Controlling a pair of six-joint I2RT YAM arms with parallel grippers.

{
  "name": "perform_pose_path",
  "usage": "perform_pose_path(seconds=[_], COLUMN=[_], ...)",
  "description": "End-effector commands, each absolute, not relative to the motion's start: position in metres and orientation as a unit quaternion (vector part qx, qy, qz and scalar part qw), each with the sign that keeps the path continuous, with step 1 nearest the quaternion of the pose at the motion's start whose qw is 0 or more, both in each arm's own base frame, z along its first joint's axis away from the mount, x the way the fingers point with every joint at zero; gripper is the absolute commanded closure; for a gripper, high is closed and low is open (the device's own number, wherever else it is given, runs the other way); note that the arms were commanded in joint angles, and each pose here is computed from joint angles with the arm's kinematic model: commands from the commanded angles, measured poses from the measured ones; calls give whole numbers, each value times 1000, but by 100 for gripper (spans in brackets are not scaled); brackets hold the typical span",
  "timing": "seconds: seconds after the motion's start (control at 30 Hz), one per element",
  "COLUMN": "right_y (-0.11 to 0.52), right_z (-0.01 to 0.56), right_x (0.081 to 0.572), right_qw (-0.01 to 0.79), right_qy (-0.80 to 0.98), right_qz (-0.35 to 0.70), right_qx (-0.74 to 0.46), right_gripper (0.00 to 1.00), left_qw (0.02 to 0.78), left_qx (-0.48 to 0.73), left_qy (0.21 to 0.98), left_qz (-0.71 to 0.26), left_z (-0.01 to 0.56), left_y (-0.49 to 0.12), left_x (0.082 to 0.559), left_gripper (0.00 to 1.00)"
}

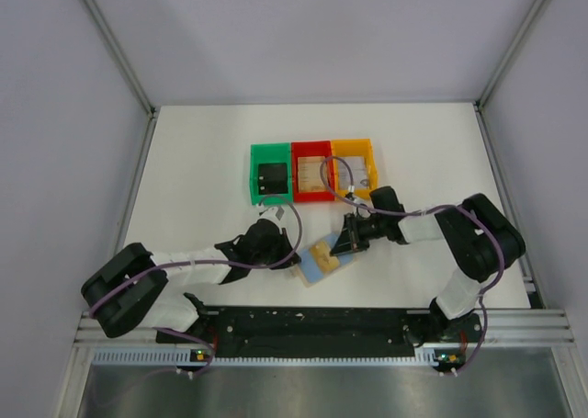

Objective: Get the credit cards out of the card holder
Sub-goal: Remove the credit card from the card holder.

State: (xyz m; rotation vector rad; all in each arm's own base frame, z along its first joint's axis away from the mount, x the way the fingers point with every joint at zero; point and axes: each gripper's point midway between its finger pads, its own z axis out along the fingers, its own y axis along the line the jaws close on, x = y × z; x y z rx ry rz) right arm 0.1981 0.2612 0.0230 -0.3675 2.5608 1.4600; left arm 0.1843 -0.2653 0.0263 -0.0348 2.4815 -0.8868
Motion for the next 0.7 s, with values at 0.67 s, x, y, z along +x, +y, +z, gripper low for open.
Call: perform_pose_path(seconds=[0.67], right_y=[277], right_z=[43], right_x=[206], right_qw=[105], right_qy=[840], right_qz=[508], right_qx=[-160], right_gripper=[100], left_qw=[253], left_qx=[-2], left_qy=[912], left_qz=[-324], left_z=[27], left_y=[-260], left_x=[180], left_gripper=[100])
